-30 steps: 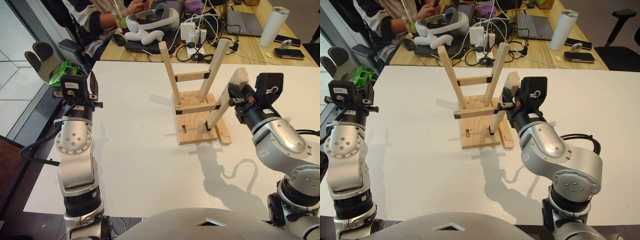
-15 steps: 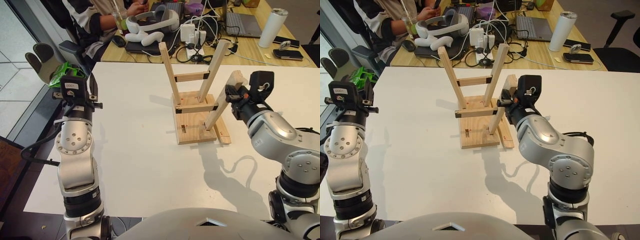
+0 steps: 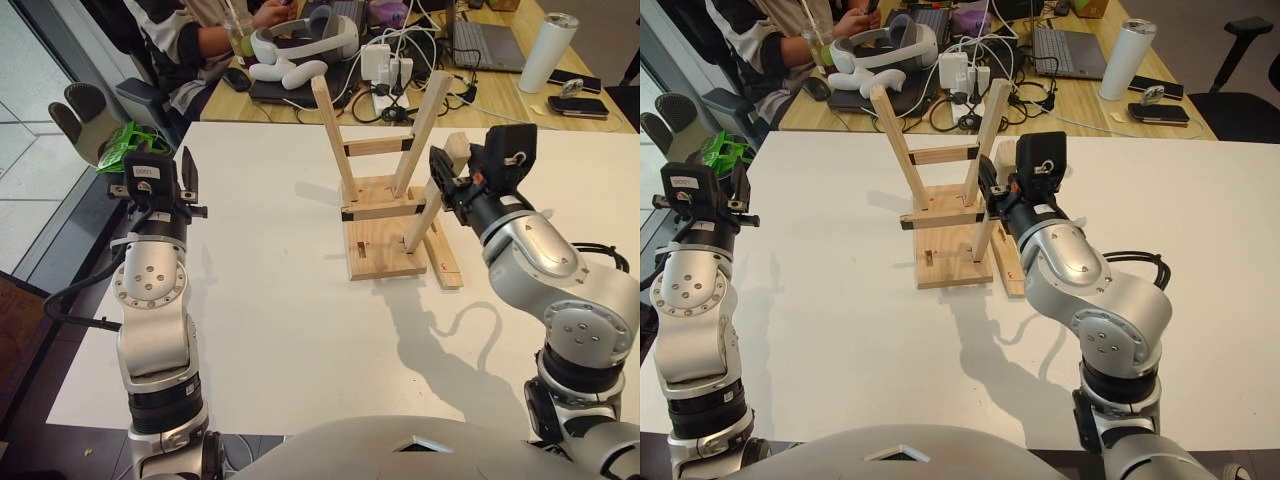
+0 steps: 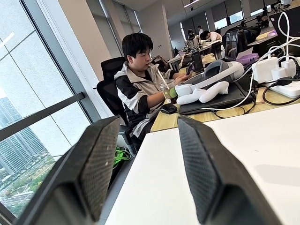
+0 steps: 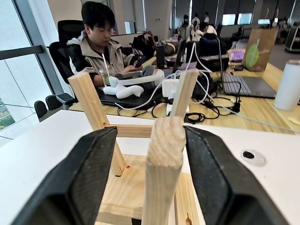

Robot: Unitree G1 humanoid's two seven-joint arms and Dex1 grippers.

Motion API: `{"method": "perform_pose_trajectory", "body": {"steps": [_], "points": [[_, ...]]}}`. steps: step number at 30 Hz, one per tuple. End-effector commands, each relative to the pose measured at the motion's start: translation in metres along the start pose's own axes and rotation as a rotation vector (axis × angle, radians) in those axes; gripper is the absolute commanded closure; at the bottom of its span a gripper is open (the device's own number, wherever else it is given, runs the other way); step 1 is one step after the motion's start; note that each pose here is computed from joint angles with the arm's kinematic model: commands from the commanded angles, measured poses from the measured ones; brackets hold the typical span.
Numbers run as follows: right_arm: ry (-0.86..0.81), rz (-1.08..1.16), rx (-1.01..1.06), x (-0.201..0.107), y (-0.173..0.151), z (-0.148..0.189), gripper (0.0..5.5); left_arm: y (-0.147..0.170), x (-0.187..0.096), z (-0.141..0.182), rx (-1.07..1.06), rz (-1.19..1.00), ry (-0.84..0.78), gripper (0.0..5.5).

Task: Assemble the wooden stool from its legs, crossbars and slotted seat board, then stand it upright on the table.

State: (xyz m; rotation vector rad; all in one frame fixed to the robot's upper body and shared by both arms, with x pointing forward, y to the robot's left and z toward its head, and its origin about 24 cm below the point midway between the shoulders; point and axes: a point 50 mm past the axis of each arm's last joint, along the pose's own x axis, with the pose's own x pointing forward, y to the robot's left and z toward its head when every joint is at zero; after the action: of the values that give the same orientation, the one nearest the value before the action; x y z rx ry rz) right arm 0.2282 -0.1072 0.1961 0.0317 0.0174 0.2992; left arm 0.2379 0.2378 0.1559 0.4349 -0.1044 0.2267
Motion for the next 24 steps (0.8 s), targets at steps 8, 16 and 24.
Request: {"method": "perform_pose_trajectory", "body": {"steps": [8,16,24], "points": [[0.084,-0.203,-0.018,-0.057,-0.058,-0.024,1.11,0.009,-0.011,-0.001,0.030,0.064,0.002,3.25],[0.528,-0.101,0.079,-0.045,-0.033,-0.078,0.63,-0.013,-0.007,-0.006,-0.125,0.009,0.096,3.25],[0.680,-0.274,0.083,-0.022,-0.048,-0.100,0.63,-0.057,-0.027,-0.004,-0.496,-0.053,0.356,3.25]]}}
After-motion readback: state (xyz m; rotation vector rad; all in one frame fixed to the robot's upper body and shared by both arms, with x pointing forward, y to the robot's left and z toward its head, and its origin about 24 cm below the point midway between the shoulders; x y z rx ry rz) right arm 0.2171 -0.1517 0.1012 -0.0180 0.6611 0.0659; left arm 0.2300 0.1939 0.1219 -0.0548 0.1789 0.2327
